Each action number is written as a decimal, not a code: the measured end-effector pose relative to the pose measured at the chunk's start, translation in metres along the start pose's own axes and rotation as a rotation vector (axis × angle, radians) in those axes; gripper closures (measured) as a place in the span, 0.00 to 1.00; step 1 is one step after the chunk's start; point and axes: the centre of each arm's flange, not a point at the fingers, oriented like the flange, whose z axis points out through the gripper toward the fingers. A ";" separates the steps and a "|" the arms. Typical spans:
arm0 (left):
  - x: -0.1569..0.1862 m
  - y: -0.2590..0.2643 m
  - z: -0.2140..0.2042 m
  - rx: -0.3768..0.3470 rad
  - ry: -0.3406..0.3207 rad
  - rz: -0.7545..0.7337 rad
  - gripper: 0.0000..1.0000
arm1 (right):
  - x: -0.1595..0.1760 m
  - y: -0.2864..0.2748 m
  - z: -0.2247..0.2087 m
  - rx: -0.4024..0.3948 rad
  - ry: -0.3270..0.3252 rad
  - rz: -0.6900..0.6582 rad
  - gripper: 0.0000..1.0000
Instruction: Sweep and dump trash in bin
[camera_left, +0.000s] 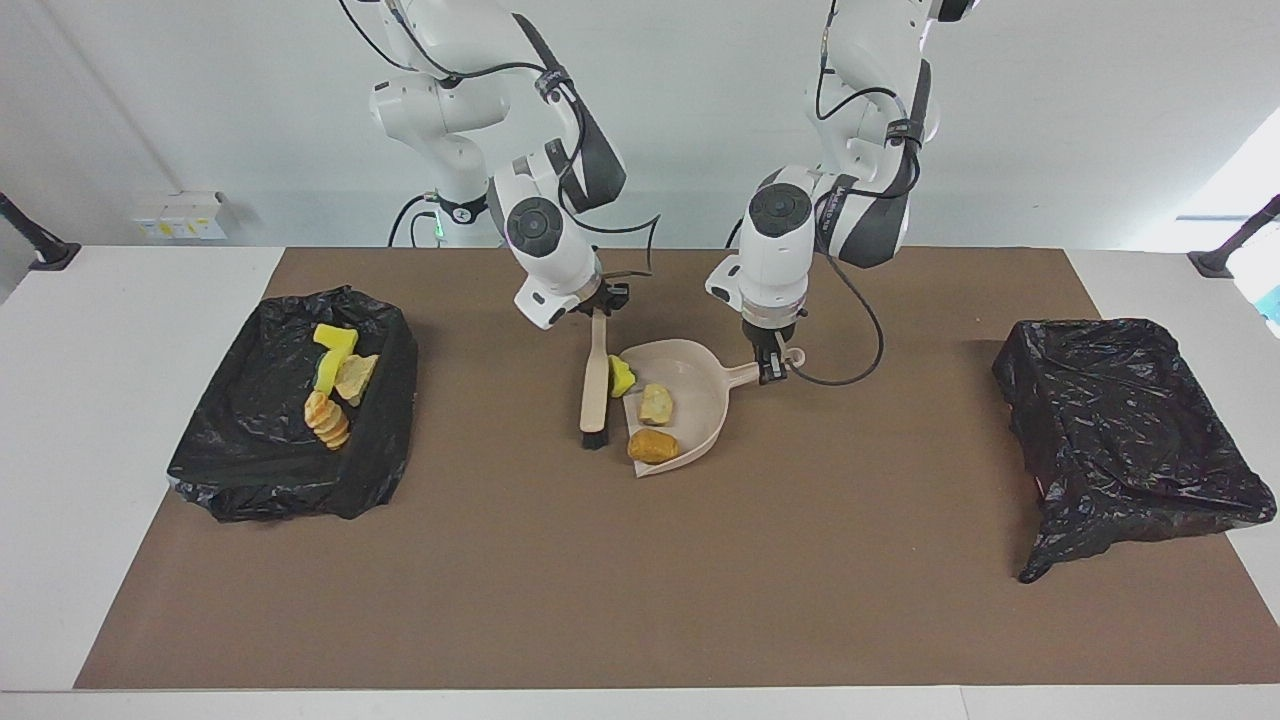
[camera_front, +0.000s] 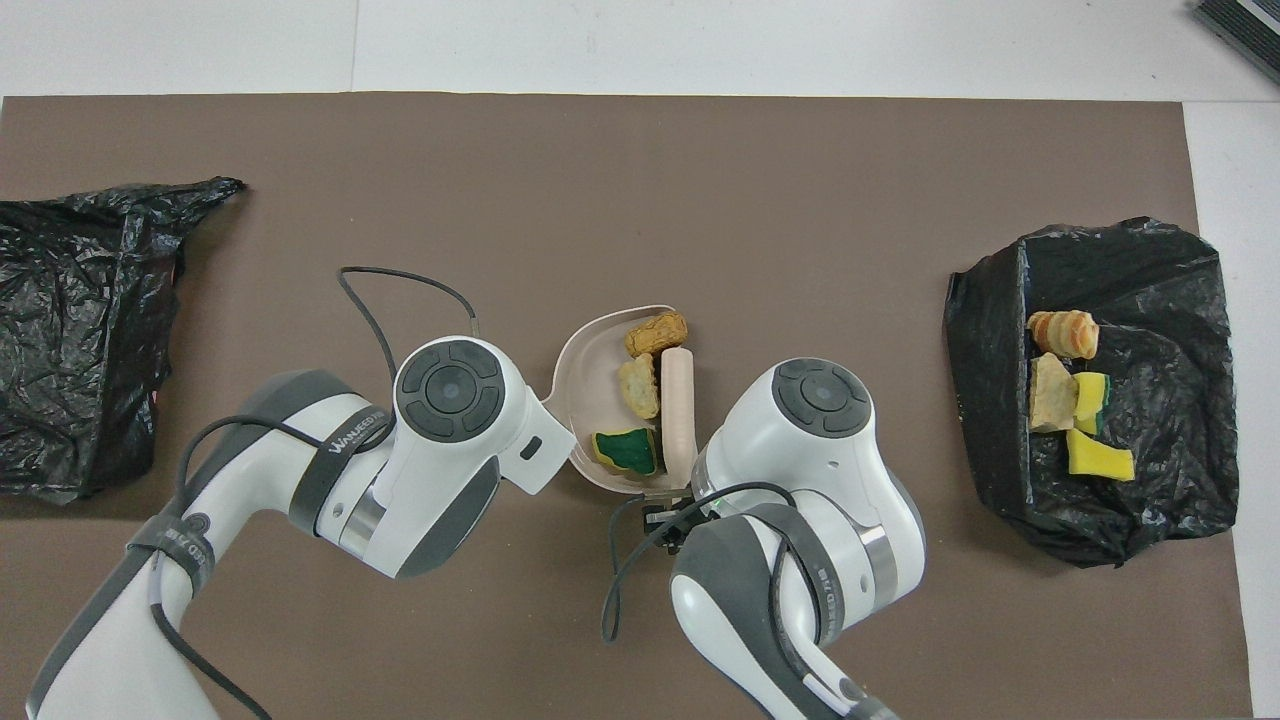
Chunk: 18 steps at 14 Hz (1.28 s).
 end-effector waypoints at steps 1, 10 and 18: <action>-0.001 0.000 0.001 0.005 0.005 -0.001 0.69 | -0.001 -0.004 -0.008 0.004 0.004 -0.007 0.73; -0.079 -0.062 -0.008 0.008 0.130 -0.058 0.69 | -0.086 -0.019 -0.072 -0.114 0.026 -0.108 0.73; -0.206 -0.135 -0.091 -0.023 0.162 -0.030 0.69 | -0.120 -0.059 0.018 -0.161 0.037 0.026 0.73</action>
